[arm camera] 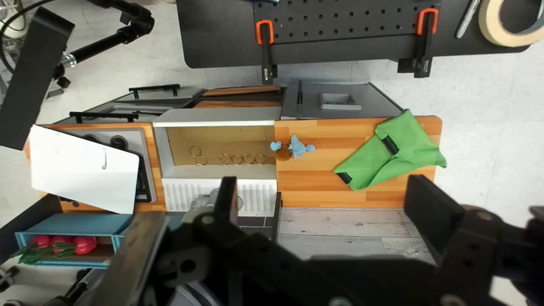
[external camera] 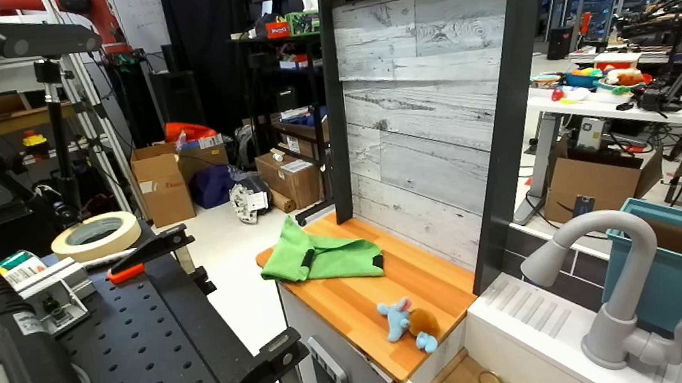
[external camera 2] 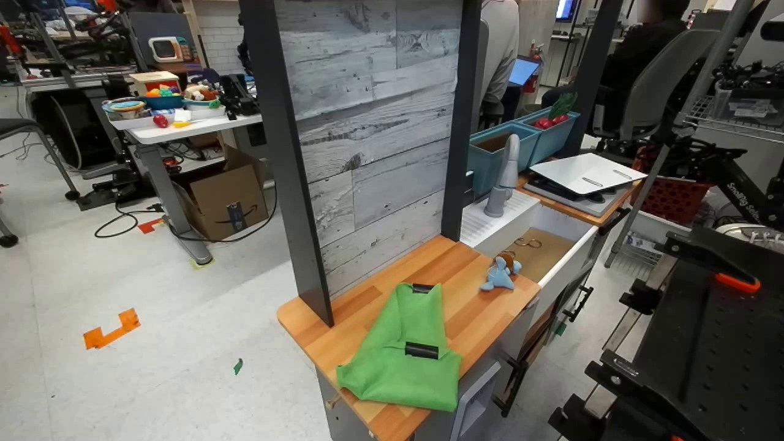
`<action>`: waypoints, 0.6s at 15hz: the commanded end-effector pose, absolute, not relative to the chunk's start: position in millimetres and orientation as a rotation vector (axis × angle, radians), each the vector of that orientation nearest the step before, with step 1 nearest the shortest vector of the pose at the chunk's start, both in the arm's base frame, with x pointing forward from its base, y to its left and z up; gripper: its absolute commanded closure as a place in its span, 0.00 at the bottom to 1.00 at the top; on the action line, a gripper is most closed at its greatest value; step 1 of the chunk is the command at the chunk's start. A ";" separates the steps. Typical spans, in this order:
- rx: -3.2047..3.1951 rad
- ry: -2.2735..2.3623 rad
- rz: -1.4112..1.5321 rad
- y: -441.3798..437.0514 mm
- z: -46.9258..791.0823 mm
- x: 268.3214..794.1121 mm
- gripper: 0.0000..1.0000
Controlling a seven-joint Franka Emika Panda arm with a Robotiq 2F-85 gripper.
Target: Slide the green cloth to the right
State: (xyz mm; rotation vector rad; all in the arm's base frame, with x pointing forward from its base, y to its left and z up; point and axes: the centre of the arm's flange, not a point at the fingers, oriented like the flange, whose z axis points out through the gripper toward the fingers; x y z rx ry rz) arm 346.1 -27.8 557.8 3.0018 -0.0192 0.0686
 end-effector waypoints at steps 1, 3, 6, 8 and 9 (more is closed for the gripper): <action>2.984 0.107 0.009 -1.1 506.8 378.7 0.00; 2.973 0.177 -0.031 16.8 467.3 402.4 0.00; 2.941 0.235 -0.139 34.6 394.9 436.2 0.00; 2.907 0.236 -0.193 40.9 346.8 453.9 0.00; 2.897 0.239 -0.218 44.3 321.7 461.5 0.00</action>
